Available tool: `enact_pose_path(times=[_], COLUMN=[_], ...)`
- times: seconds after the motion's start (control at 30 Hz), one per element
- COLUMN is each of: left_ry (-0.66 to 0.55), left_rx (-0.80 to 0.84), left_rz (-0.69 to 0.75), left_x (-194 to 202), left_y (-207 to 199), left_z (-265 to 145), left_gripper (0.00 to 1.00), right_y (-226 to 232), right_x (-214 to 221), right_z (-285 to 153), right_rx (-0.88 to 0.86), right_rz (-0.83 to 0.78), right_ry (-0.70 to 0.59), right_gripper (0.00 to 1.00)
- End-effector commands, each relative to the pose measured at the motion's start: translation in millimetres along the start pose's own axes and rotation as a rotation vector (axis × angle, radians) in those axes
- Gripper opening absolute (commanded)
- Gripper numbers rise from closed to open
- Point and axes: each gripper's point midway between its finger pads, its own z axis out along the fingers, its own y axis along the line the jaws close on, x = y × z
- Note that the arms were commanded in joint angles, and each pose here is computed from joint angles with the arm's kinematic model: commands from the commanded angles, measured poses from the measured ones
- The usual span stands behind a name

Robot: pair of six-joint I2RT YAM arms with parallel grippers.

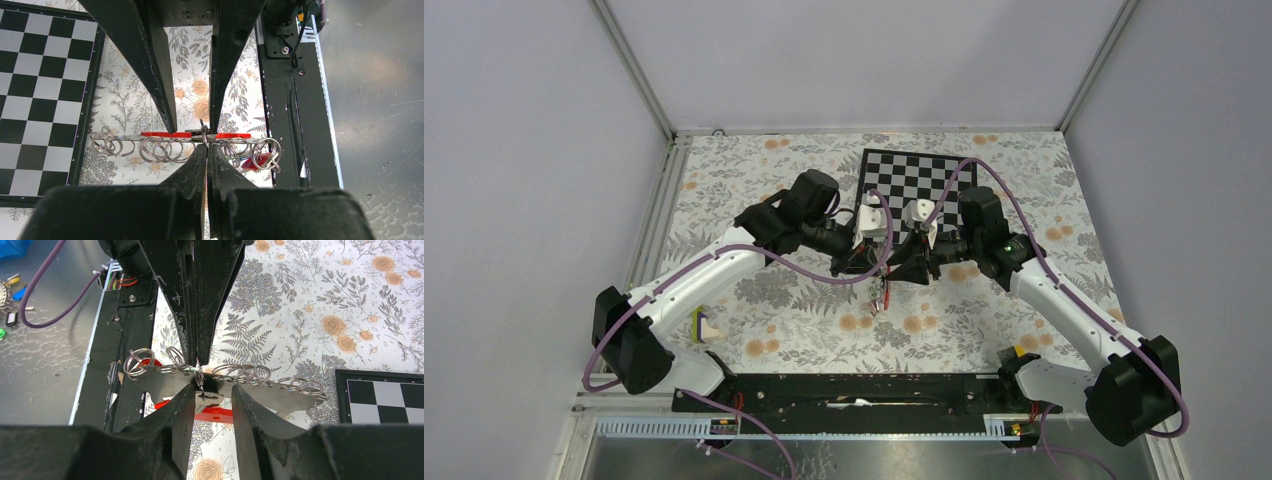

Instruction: Put the keys on the keyring

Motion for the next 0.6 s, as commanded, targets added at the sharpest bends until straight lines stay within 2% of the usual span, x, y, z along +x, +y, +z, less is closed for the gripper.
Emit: enact_pose_path(times=[0.0, 0.57], left_ry=[-0.082, -0.080], left_rx=[0.015, 0.009], left_rz=[0.055, 0.032], left_x=[-26.0, -19.7], left_y=[-0.6, 2.0], left_z=[-2.8, -1.5], left_gripper=[0.00, 0.00], right_y=[3.1, 6.7], right_x=[-27.4, -27.6], right_z=[-3.6, -0.3], right_rx=[-0.008, -0.044], right_rz=[-0.058, -0.029], right_ry=[-0.050, -0.068], right_gripper=[0.39, 0.27])
